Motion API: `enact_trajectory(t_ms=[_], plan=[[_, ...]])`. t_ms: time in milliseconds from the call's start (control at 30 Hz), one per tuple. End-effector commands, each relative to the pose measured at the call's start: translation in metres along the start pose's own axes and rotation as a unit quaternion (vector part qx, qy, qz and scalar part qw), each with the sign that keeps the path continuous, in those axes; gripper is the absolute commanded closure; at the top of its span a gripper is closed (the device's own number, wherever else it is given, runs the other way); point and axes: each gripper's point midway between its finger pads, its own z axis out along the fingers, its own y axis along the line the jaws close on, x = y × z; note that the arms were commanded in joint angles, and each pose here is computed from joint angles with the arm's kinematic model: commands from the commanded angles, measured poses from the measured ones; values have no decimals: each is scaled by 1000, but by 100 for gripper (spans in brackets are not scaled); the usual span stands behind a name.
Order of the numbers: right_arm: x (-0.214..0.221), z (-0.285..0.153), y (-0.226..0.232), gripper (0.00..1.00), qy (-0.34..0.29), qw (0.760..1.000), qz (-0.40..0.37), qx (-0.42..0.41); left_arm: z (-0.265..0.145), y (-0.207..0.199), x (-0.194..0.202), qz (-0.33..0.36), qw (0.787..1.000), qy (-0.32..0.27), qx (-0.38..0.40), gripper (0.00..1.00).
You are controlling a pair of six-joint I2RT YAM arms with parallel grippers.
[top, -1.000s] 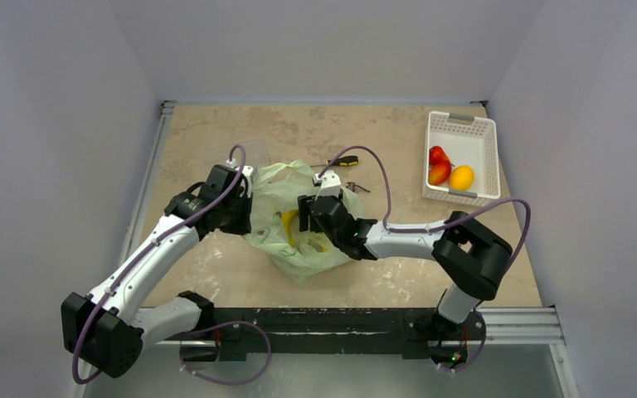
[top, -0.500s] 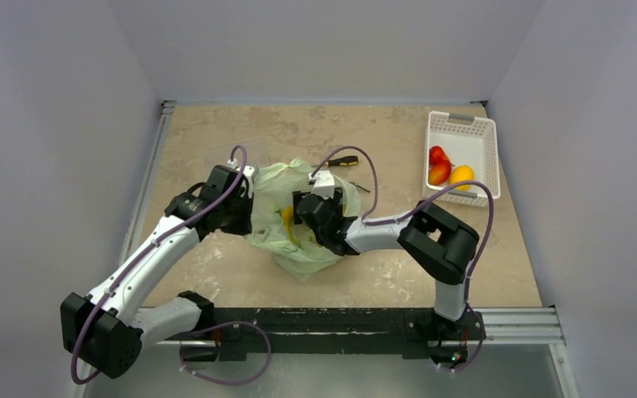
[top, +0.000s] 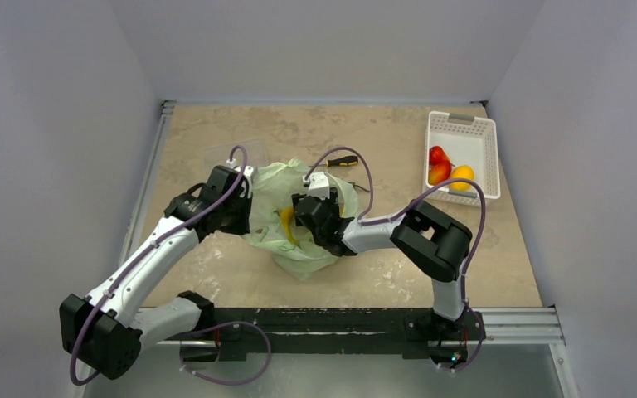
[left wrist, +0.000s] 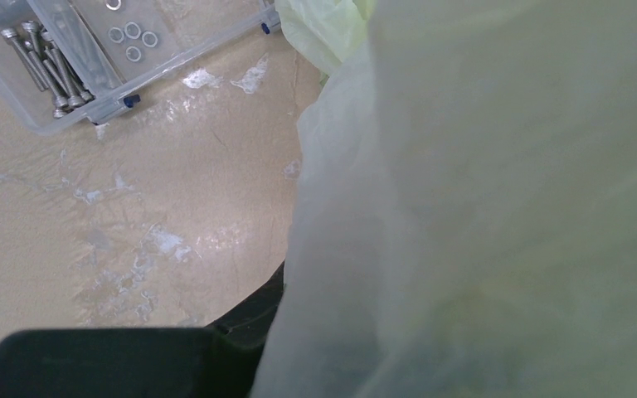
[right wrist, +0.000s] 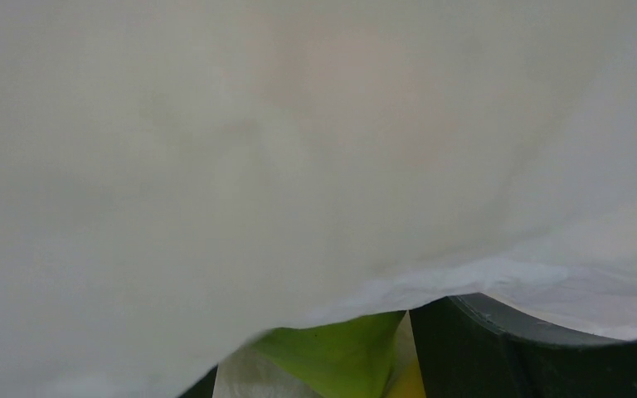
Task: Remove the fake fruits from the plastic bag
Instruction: Take out the fake fruit from the plastic bag.
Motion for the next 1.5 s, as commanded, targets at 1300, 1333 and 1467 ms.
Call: enact_trajectory(t_ms=[1300,1333,1467], plan=[[-174,-152,-2,100,-117,925,206,-298,3,1,0,14,1000,7,-9,100],[-182,-151,-7,100,-125,921,216,-300,3,1,0,14,1000,8,-9,100],[-204,-150,-29,100,-157,924,217,-273,5,1,1,15,1000,15,-10,100]])
